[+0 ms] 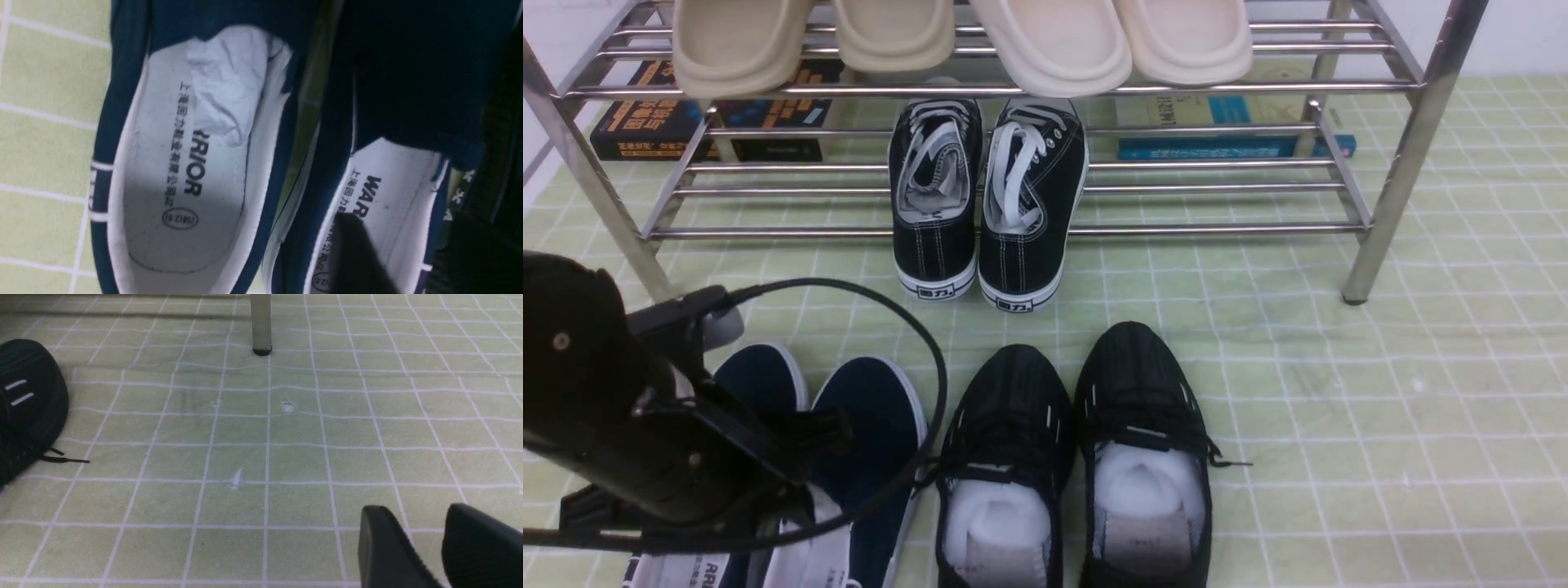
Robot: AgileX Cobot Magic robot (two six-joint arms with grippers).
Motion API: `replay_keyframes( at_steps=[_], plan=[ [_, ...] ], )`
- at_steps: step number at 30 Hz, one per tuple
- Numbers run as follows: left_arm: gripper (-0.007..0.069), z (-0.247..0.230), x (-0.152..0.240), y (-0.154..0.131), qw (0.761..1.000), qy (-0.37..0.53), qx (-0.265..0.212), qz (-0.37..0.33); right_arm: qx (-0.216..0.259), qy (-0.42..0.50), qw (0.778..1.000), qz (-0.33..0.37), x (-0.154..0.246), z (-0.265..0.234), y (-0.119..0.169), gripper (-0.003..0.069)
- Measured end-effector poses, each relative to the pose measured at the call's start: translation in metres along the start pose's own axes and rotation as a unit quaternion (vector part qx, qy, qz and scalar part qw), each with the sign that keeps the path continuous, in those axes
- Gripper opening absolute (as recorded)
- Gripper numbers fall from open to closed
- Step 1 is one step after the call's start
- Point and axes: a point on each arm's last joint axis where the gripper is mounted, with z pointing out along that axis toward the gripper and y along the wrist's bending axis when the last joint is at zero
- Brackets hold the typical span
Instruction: Take the shoes off the shelf with your hand from the green coffee tablecloth.
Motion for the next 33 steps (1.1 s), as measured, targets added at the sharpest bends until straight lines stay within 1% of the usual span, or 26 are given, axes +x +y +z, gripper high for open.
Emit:
replay_keyframes(
  at_steps=[1, 2, 3, 4, 7, 8, 9, 11, 12, 14, 19, 20, 21, 22, 23, 24, 26, 27, 28, 29, 31, 33],
  plan=[
    [0.0400, -0.008, -0.002, -0.002, 1.000, -0.010, 0.007, 0.013, 0.000, 0.000, 1.000, 0.000, 0.000, 0.000, 0.000, 0.0240],
    [0.0401, -0.011, -0.003, -0.002, 1.000, -0.014, 0.009, 0.017, 0.000, 0.000, 1.000, 0.000, 0.000, 0.000, 0.000, 0.0240],
    [0.0394, -0.025, -0.006, -0.004, 0.999, -0.031, 0.016, 0.031, 0.000, 0.000, 1.000, 0.000, 0.000, 0.000, 0.000, 0.0240],
    [0.0372, -0.038, -0.008, -0.005, 0.998, -0.045, 0.019, 0.043, 0.000, 0.000, 1.000, 0.000, 0.000, 0.000, 0.000, 0.0240],
    [0.0263, -0.085, -0.009, -0.002, 0.992, -0.089, 0.010, 0.084, 0.000, 0.000, 1.000, 0.000, 0.000, 0.000, 0.000, 0.0240],
    [0.0191, -0.100, -0.007, 0.002, 0.989, -0.106, 0.001, 0.098, 0.000, 0.000, 1.000, 0.000, 0.000, 0.000, 0.000, 0.0240],
    [0.0159, -0.112, -0.002, 0.007, 0.987, -0.117, -0.004, 0.107, 0.000, 0.000, 1.000, 0.000, 0.000, 0.000, 0.000, 0.0240],
    [0.0053, -0.137, 0.011, 0.018, 0.982, -0.142, -0.011, 0.125, 0.000, 0.000, 1.000, 0.000, 0.000, 0.000, 0.000, 0.0240],
    [0.0041, -0.141, 0.014, 0.020, 0.981, -0.146, -0.011, 0.128, 0.000, 0.000, 1.000, 0.000, 0.000, 0.000, 0.000, 0.0240],
    [0.0003, -0.157, 0.036, 0.035, 0.976, -0.174, 0.000, 0.134, 0.000, 0.000, 1.000, 0.000, 0.000, 0.000, 0.000, 0.0240],
    [0.0001, -0.160, 0.083, 0.066, 0.963, -0.237, 0.035, 0.123, 0.000, 0.000, 1.000, 0.000, 0.000, 0.000, 0.000, 0.0240],
    [0.0001, -0.155, 0.094, 0.073, 0.955, -0.268, 0.055, 0.114, 0.000, 0.000, 1.000, 0.000, 0.000, 0.000, 0.000, 0.0240],
    [0.0001, -0.155, 0.096, 0.074, 0.953, -0.274, 0.057, 0.113, 0.000, 0.000, 1.000, 0.000, 0.000, 0.000, 0.000, 0.0240],
    [0.0001, -0.151, 0.101, 0.078, 0.947, -0.293, 0.071, 0.107, 0.000, 0.000, 1.000, 0.000, 0.000, 0.000, 0.000, 0.0240],
    [0.0001, -0.143, 0.110, 0.084, 0.933, -0.332, 0.095, 0.099, 0.000, 0.000, 1.000, 0.000, 0.000, 0.000, 0.000, 0.0240],
    [0.0001, -0.136, 0.114, 0.087, 0.922, -0.359, 0.108, 0.097, 0.000, 0.000, 1.000, 0.000, 0.000, 0.000, 0.000, 0.0240],
    [0.0001, -0.126, 0.119, 0.091, 0.909, -0.386, 0.121, 0.099, 0.000, 0.000, 1.000, 0.000, 0.000, 0.000, 0.000, 0.0240],
    [0.0001, -0.121, 0.120, 0.091, 0.899, -0.405, 0.132, 0.100, 0.000, 0.000, 1.000, 0.000, 0.000, 0.000, 0.000, 0.0240],
    [0.0001, -0.118, 0.121, 0.092, 0.898, -0.408, 0.132, 0.100, 0.000, 0.000, 1.000, 0.000, 0.000, 0.000, 0.000, 0.0240],
    [0.0001, -0.113, 0.123, 0.093, 0.890, -0.421, 0.142, 0.102, 0.000, 0.000, 1.000, 0.000, 0.000, 0.000, 0.000, 0.0240],
    [0.0001, -0.104, 0.124, 0.094, 0.887, -0.426, 0.145, 0.104, 0.000, 0.000, 1.000, 0.000, 0.000, 0.000, 0.000, 0.0240],
    [0.0001, -0.089, 0.126, 0.096, 0.894, -0.414, 0.134, 0.108, 0.000, 0.000, 1.000, 0.000, 0.000, 0.000, 0.000, 0.0240]
  ],
)
